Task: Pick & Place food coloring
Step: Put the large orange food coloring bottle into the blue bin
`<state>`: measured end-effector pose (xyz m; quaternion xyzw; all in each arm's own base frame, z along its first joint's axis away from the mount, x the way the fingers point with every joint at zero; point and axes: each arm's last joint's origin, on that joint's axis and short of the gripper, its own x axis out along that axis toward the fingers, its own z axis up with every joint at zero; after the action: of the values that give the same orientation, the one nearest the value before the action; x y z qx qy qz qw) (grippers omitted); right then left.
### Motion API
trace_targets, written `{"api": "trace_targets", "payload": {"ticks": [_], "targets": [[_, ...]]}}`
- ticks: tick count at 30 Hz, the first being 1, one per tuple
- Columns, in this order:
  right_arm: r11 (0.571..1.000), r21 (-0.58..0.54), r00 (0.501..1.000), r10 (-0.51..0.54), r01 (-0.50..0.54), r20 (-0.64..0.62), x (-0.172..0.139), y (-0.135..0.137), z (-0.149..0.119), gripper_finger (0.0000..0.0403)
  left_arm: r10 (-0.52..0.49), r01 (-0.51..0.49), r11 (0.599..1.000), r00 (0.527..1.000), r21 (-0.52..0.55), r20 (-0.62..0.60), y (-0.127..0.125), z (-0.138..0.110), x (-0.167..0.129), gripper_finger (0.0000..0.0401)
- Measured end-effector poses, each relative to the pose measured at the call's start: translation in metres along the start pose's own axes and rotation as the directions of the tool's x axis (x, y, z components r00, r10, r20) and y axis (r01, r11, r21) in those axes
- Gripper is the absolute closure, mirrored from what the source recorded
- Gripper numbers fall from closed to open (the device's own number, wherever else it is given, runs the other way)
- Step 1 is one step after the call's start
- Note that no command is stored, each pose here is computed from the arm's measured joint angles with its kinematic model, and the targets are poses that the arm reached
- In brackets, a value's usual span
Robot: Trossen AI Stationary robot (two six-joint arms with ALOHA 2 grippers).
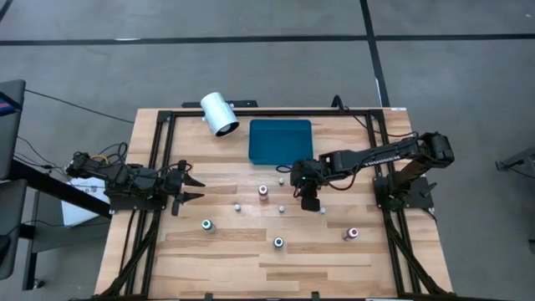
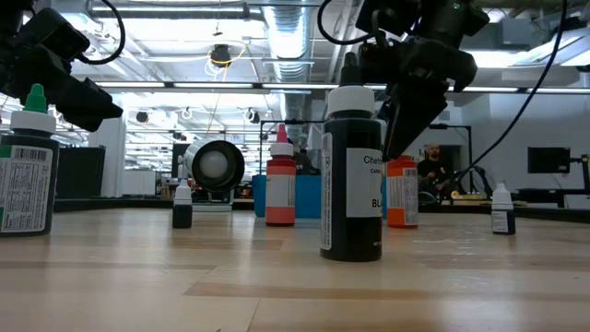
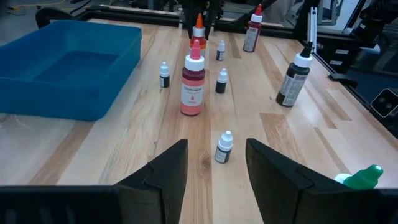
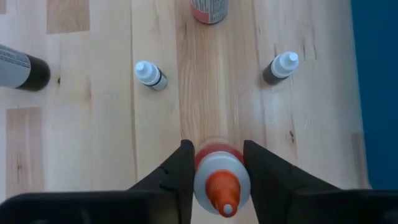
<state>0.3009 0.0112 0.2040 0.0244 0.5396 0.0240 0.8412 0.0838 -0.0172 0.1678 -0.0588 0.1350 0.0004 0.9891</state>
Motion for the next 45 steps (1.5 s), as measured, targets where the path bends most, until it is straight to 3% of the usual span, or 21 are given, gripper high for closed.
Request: {"api": "trace_targets", "payload": {"ticks": [8, 14, 26, 39, 45], "targets": [[1.0, 0.002, 1.0, 0.0, 0.0, -0.004, 0.0, 0.0, 0.0, 0.0272, 0.0, 0.0, 1.0, 1.0, 0.0, 0.0, 0.0, 0.0, 0.0, 0.0248], [1.0, 0.002, 1.0, -0.001, 0.001, -0.003, 0.0, 0.0, 0.0, 0.0298, 0.001, -0.001, 1.0, 1.0, -0.001, 0.0, 0.0, 0.0, 0.0, 0.0248], [1.0, 0.02, 1.0, -0.004, 0.004, -0.011, -0.004, 0.0, 0.002, 0.0298, 0.001, -0.001, 1.0, 1.0, 0.0, 0.0, 0.0, 0.0, 0.0, 0.0248], [0.995, -0.065, 0.996, -0.076, 0.079, 0.047, -0.067, 0.001, 0.048, 0.0297, 0.002, -0.002, 1.0, 1.0, 0.001, 0.0, 0.0, 0.0, 0.0, 0.0248], [0.975, -0.068, 0.976, -0.205, 0.211, 0.075, -0.1, -0.021, 0.062, 0.0293, 0.002, -0.002, 1.0, 1.0, 0.001, 0.0, 0.0, 0.0, 0.0, 0.0248]]}}
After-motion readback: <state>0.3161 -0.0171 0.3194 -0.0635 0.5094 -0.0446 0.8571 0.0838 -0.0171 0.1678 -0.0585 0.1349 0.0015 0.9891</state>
